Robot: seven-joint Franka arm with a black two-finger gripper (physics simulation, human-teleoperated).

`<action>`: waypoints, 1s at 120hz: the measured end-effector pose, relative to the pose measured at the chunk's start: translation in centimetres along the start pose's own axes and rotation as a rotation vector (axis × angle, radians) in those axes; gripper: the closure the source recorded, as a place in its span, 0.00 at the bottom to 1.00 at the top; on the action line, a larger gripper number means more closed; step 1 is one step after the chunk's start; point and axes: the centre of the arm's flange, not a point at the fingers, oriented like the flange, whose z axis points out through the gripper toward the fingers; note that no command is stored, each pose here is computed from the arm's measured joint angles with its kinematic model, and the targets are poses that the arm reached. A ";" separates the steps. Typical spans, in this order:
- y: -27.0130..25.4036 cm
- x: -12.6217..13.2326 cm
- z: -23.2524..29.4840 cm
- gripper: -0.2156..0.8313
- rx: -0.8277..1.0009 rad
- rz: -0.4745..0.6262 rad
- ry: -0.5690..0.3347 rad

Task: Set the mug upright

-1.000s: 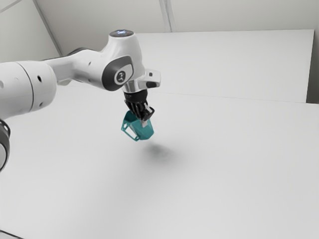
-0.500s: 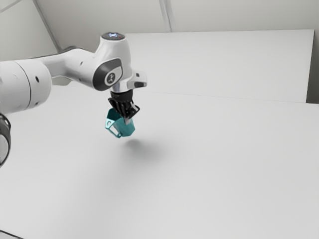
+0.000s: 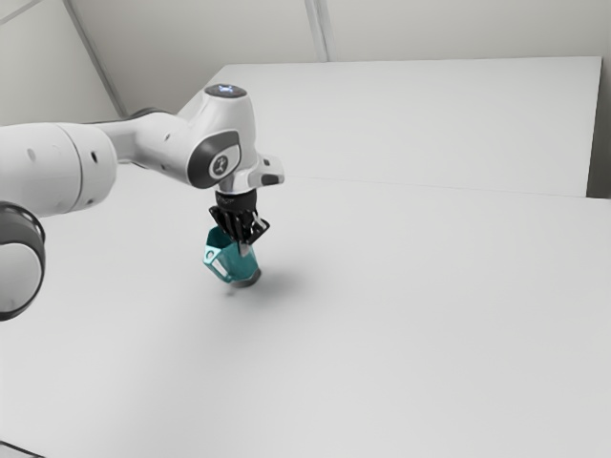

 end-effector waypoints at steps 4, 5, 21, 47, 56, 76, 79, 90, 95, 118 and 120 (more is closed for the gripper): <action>0.0 0.1 0.3 0.96 -0.001 -0.001 -0.004; 0.1 0.1 0.3 0.96 -0.001 -0.001 -0.005; 0.2 0.2 0.9 0.96 -0.003 -0.004 -0.012; 0.1 0.1 0.4 0.56 -0.015 -0.012 -0.005; 0.0 0.0 -0.2 0.45 -0.015 -0.014 0.006; -0.5 -0.7 -2.8 0.32 -0.012 -0.021 0.045; -0.6 -0.8 -3.3 0.31 -0.012 -0.023 0.053; -1.3 -1.8 -5.9 0.27 -0.010 -0.039 0.088; -1.7 -2.2 -7.0 0.26 -0.012 -0.047 0.102; -4.6 -3.8 -12.2 0.23 -0.028 -0.111 0.163; -4.7 -4.0 -12.6 0.23 -0.028 -0.114 0.166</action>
